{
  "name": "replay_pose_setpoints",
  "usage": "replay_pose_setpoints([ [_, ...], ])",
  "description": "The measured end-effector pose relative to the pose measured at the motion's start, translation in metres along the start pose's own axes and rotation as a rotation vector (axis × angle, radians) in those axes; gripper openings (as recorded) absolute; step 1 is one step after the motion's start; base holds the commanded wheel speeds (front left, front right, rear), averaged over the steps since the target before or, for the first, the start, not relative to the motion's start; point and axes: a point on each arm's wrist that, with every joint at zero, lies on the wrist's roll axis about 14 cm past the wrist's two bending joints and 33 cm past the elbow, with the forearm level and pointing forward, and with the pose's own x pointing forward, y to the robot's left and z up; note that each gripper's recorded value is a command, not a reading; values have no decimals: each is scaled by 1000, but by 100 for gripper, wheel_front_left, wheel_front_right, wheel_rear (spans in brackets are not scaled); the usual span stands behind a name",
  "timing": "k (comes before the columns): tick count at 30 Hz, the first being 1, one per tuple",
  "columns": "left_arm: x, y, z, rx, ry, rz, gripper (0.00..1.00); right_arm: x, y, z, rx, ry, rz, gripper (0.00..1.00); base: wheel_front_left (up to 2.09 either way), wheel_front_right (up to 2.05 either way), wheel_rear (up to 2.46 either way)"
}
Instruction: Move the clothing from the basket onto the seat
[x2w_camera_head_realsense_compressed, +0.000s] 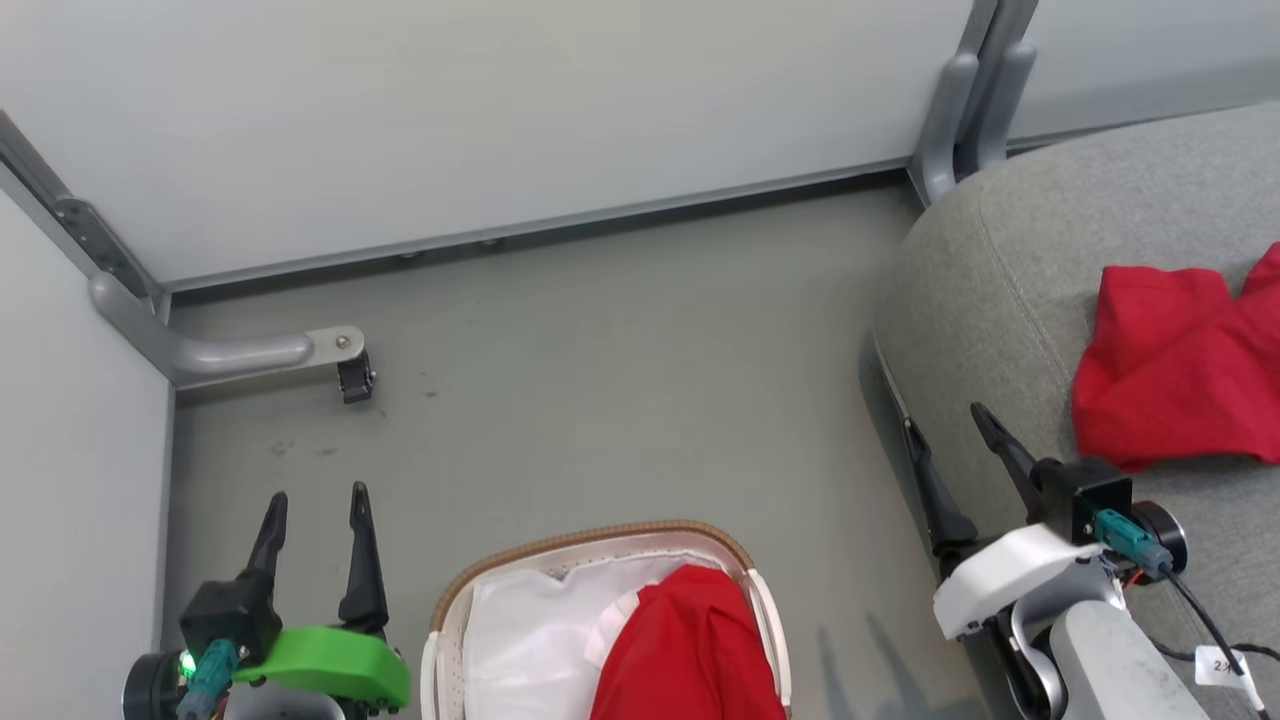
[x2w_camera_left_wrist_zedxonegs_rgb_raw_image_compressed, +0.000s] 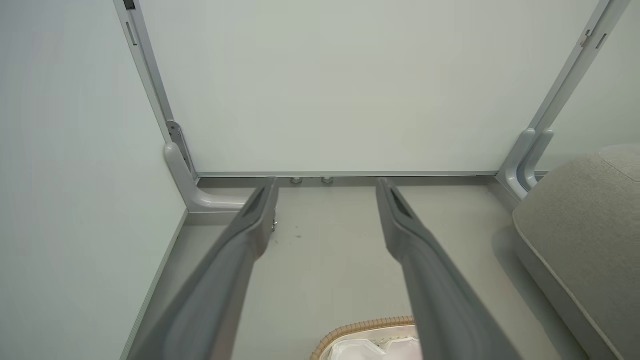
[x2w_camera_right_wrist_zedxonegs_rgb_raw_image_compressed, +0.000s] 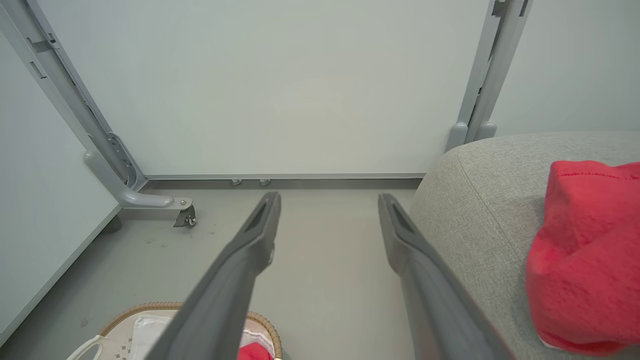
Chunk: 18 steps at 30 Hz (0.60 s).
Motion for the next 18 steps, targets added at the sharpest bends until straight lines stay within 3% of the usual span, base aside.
replay_pose_setpoints([
  [18,-34,8,-9,-14,25,29,100,-32,7,-13,19,36,-5,100,0,0,0],
])
